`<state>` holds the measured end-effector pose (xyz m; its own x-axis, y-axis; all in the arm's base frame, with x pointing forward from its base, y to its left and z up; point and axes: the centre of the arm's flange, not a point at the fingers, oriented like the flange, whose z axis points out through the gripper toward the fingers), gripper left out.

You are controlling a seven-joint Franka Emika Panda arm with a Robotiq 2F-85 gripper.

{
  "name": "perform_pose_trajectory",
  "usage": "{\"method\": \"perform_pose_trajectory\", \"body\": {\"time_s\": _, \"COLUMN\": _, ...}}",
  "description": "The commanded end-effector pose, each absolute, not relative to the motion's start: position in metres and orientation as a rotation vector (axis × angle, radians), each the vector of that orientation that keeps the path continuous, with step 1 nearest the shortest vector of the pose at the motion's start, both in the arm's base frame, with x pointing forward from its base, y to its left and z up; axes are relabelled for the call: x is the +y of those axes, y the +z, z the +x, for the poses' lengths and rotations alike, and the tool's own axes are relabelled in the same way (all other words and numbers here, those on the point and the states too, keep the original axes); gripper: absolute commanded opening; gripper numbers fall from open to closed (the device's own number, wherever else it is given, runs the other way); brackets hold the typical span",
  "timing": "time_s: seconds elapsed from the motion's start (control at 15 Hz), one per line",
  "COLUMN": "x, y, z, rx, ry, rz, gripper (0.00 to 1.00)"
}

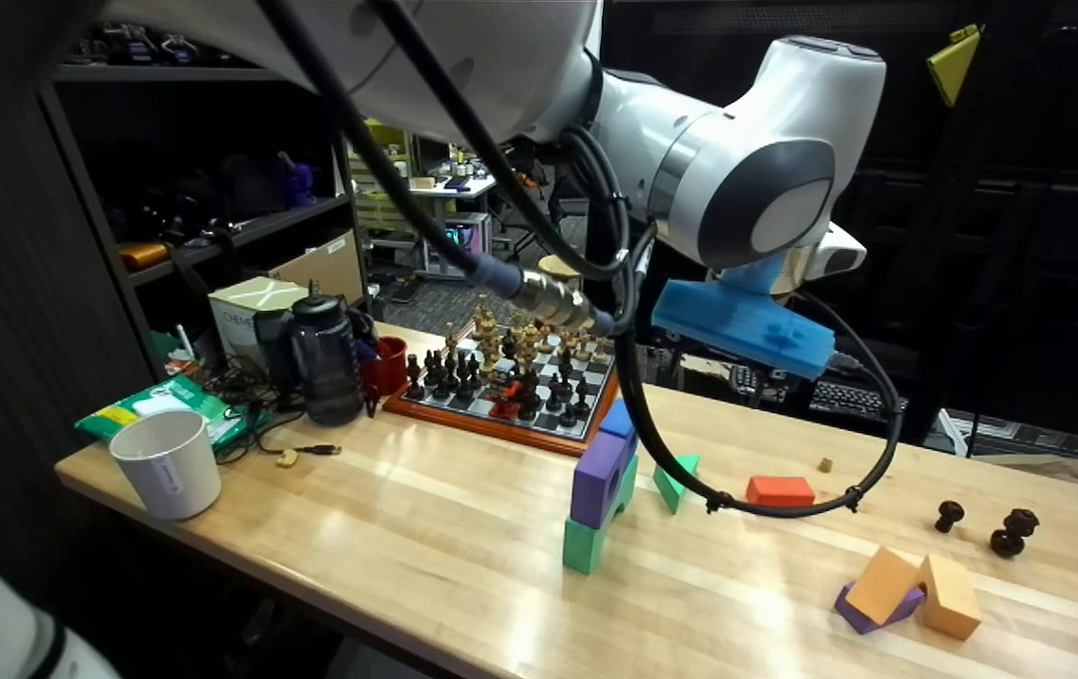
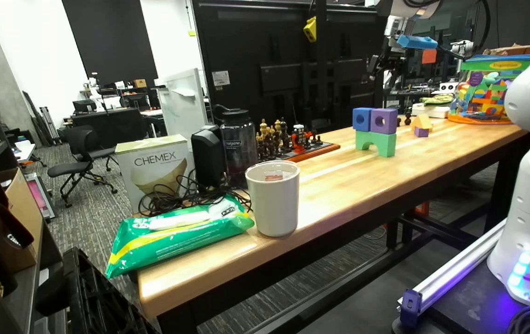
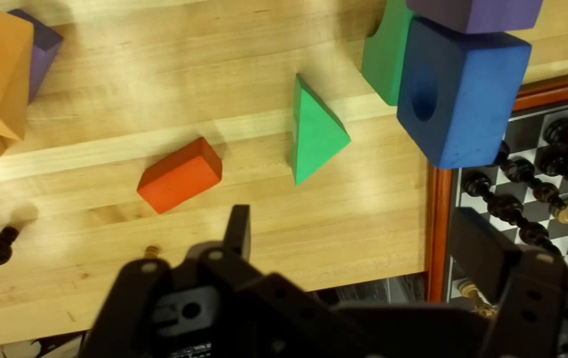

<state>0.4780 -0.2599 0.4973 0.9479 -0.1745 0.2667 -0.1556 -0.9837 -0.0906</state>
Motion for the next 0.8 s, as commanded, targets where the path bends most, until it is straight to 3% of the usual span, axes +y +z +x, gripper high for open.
{"method": "perform_pose_trajectory", "body": {"time_s": 0.0, "x": -0.286, "y": 0.494, "z": 0.485, "rx": 0.312, "ry": -0.421, "rz": -3.032, "gripper": 1.0}}
{"method": "perform_pose_trajectory", "body": {"time_s": 0.73, "x": -0.356, "y": 0.484, "z": 0.48, "rx": 0.319, "ry": -0.41, "rz": -3.109, "gripper": 1.0}}
